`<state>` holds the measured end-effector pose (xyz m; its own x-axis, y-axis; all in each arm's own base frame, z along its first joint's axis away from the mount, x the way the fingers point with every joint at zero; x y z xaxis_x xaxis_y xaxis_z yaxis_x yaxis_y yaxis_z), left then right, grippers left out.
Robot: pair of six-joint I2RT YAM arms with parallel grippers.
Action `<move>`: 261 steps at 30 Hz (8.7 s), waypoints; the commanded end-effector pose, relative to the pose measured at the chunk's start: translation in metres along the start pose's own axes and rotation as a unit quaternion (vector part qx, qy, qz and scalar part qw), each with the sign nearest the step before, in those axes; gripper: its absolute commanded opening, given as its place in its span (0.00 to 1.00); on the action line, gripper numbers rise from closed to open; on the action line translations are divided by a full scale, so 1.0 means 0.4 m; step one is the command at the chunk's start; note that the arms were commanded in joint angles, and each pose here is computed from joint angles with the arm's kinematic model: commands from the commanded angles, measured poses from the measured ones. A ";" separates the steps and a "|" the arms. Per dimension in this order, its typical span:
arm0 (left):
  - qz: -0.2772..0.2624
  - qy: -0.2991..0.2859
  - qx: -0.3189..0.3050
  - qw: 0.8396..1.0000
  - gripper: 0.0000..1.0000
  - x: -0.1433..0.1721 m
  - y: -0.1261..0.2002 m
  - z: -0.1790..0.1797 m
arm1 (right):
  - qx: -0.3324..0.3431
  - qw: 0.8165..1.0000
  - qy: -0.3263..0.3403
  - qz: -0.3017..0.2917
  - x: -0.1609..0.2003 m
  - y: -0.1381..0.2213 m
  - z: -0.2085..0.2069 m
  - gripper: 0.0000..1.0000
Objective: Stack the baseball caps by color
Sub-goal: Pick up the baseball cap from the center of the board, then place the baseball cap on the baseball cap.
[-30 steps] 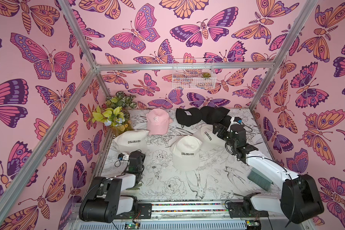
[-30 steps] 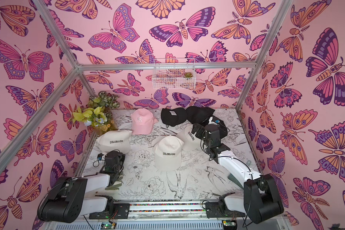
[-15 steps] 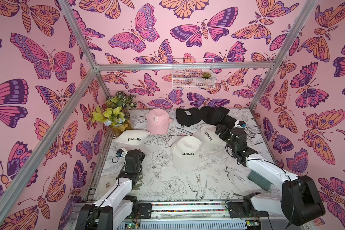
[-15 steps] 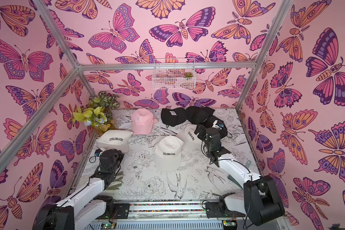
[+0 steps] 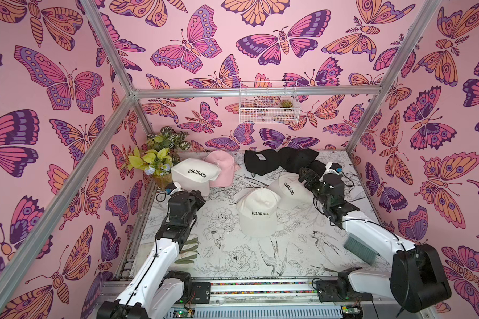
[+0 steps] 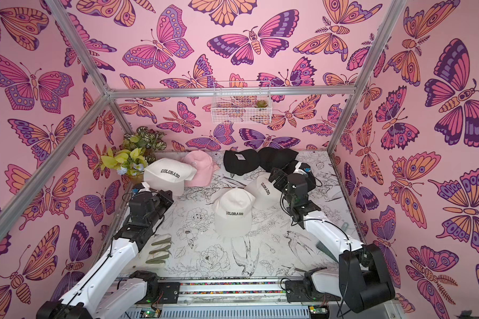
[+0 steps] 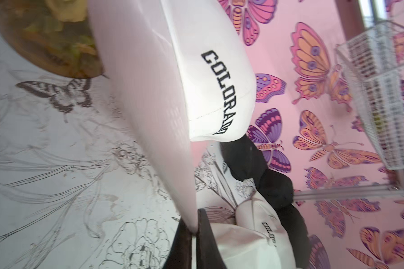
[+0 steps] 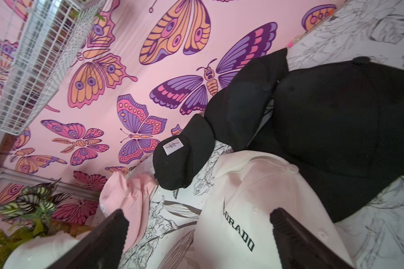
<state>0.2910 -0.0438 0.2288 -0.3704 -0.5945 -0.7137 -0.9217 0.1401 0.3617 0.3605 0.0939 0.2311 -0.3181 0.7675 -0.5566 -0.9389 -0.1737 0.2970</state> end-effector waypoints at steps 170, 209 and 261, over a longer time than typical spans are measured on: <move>0.263 -0.199 0.434 0.838 0.73 0.085 -0.161 -0.305 | -0.417 0.735 0.414 0.338 0.174 0.245 0.329 0.00; 0.269 -0.541 0.514 0.609 0.74 0.290 0.074 -0.425 | -0.448 0.471 0.655 0.386 0.340 0.436 0.209 0.00; 0.159 -0.457 0.573 0.661 0.00 0.112 0.173 -0.445 | -0.445 0.546 0.598 0.383 0.389 0.358 0.154 0.44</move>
<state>0.2360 -0.2030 0.3189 -0.0197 0.3182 -0.9478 -0.0975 0.9429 0.3185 0.1808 0.2257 0.2302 -0.0293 -0.6266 -0.7788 0.0331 -0.7793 0.6258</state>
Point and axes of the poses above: each gripper's point midway between its finger pads, its own y axis back along the fingers, its own z axis along the line the jaws close on, x = y × z, the point moved 5 cm from there along y, back along the fingers, and after that the axes turned 10 degrees about -y, right-handed, at the moved point
